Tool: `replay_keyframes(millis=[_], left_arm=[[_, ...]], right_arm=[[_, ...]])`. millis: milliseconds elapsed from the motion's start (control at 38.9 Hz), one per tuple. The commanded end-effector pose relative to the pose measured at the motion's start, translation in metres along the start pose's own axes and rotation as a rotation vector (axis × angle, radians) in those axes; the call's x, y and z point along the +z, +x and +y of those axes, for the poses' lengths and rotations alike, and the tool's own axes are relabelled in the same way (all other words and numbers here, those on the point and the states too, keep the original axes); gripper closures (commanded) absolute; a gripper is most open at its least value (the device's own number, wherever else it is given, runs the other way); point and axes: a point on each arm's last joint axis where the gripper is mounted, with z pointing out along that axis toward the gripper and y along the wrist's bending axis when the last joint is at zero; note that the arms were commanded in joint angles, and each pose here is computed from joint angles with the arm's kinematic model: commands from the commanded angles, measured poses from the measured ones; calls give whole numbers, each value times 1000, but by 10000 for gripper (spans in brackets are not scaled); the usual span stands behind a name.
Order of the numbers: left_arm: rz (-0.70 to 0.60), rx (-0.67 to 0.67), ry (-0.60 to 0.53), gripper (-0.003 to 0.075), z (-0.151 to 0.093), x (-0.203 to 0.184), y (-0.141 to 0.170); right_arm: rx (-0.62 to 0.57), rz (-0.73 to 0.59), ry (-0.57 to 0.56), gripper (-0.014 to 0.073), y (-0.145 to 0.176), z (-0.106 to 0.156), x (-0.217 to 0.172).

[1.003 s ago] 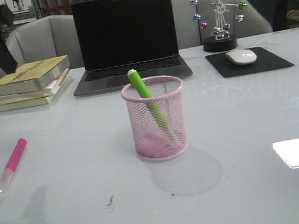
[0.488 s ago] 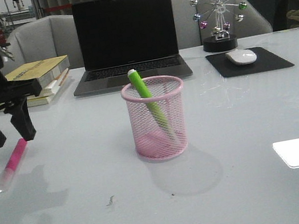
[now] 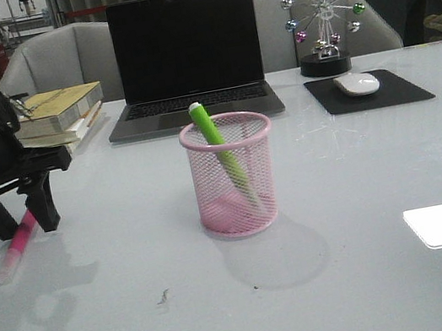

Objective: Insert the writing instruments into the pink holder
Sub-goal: 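Lower the left gripper onto the pink marker and close on it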

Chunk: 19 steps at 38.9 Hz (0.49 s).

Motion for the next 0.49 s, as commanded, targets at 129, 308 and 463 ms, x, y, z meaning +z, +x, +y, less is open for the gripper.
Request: replay_keyframes(millis=[129, 308, 463], left_arm=[[-70, 2, 13, 458, -6, -22, -9], [-46, 6, 11, 613, -7, -21, -7], [-54, 11, 14, 628, -9, -23, -8]], right_arm=[[-13, -106, 10, 115, -15, -1, -6], [-13, -106, 10, 115, -15, -1, -6], [-13, -106, 10, 115, -15, -1, -6]])
